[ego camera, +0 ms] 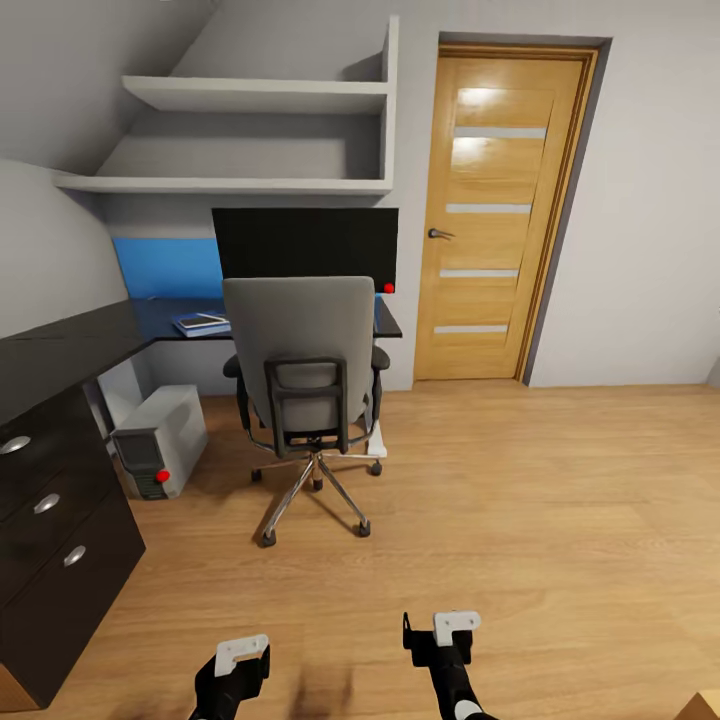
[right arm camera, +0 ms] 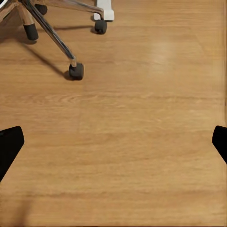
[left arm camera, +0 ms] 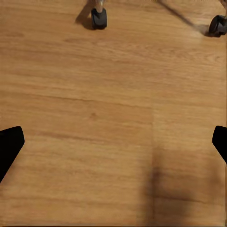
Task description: In the bedroom, organize the workspace by keeping the computer under the desk, ensuring the monitor is on the desk, placing the keyboard on the desk next to the monitor, placing the mouse on the desk next to the keyboard, moving the folder from the swivel chair onto the desk next to the mouse, stacking the notebook on top of the folder with the pen on top of the notebook, and positioning the swivel chair next to the desk.
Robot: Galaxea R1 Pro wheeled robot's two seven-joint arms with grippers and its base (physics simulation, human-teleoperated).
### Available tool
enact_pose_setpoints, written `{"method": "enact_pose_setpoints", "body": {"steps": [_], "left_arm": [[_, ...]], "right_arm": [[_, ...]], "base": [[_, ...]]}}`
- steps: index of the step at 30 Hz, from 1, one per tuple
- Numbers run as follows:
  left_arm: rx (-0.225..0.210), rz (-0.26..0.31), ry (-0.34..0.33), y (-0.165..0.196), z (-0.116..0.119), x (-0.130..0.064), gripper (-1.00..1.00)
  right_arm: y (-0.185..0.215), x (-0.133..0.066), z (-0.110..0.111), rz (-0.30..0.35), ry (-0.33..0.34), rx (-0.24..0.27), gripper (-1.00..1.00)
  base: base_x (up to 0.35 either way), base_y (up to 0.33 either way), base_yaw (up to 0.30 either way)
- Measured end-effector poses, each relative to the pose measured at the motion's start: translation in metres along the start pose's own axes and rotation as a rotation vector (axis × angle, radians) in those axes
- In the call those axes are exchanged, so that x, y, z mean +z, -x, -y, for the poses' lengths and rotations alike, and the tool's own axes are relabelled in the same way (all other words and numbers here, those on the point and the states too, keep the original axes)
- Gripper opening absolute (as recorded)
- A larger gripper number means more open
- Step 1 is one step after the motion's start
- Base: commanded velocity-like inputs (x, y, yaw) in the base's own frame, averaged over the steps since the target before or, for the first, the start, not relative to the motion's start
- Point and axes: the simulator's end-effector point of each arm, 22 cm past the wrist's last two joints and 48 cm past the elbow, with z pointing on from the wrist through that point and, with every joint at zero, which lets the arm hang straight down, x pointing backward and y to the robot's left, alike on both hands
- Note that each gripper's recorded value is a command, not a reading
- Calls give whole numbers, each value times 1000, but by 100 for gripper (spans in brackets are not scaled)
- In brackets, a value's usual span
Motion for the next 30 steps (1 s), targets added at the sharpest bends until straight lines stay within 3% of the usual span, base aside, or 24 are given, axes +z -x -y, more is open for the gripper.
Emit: {"method": "enact_pose_setpoints", "body": {"steps": [17,30], "left_arm": [[-3,-5,-1,34,3,-15,100],[-3,-24,0,52,5,-26,100]], "right_arm": [[37,-8,2,-6,-3,3,100],[56,-13,3,-24,-4,6,100]], "base": [[-9,0,-6],[-272,0,-31]]}}
